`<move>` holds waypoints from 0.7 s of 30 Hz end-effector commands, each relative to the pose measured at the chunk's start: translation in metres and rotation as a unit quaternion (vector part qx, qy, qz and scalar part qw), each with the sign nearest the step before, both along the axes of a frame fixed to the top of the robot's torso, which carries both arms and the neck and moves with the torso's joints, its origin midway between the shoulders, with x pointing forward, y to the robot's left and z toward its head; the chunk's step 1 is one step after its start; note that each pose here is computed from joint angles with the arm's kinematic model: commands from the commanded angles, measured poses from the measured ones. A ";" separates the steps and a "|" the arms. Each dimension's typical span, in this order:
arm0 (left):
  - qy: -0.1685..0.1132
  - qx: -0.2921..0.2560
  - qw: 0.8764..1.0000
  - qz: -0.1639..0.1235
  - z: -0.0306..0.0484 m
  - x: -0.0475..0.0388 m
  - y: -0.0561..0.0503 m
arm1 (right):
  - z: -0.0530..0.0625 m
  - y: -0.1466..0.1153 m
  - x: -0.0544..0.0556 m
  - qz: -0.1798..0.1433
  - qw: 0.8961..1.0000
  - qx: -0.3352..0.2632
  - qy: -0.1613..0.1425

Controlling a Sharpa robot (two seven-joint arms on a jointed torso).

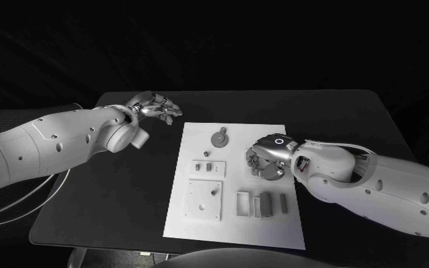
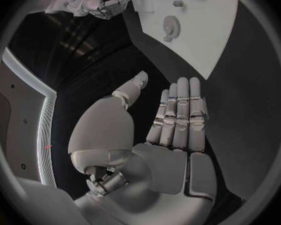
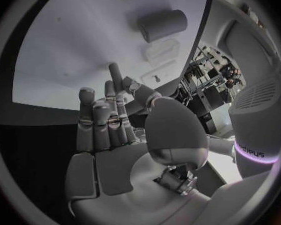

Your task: Assemble the parts on the task board

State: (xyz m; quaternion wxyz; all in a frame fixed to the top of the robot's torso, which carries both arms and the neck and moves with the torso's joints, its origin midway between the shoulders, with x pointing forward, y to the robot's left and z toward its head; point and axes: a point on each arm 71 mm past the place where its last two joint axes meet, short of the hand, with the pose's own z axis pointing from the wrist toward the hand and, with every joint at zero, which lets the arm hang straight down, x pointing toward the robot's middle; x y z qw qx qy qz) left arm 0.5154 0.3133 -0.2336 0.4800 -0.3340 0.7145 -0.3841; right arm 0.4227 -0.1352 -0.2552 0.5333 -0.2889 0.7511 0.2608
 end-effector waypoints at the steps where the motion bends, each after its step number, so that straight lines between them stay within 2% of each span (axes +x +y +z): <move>1: -0.003 -0.005 1.000 -0.008 0.0010 0.0000 -0.002 | 0.006 0.005 -0.005 0.013 1.000 0.012 -0.011; 9: -0.003 -0.005 1.000 -0.008 0.0010 0.0001 -0.003 | 0.030 0.024 -0.015 0.037 0.998 0.054 -0.018; 17: -0.003 -0.006 1.000 -0.011 0.0007 0.0006 -0.005 | 0.034 0.060 -0.027 0.082 0.993 0.082 0.000; 21: -0.003 -0.006 1.000 -0.012 0.0006 0.0008 -0.006 | 0.031 0.078 -0.034 0.103 0.990 0.092 0.010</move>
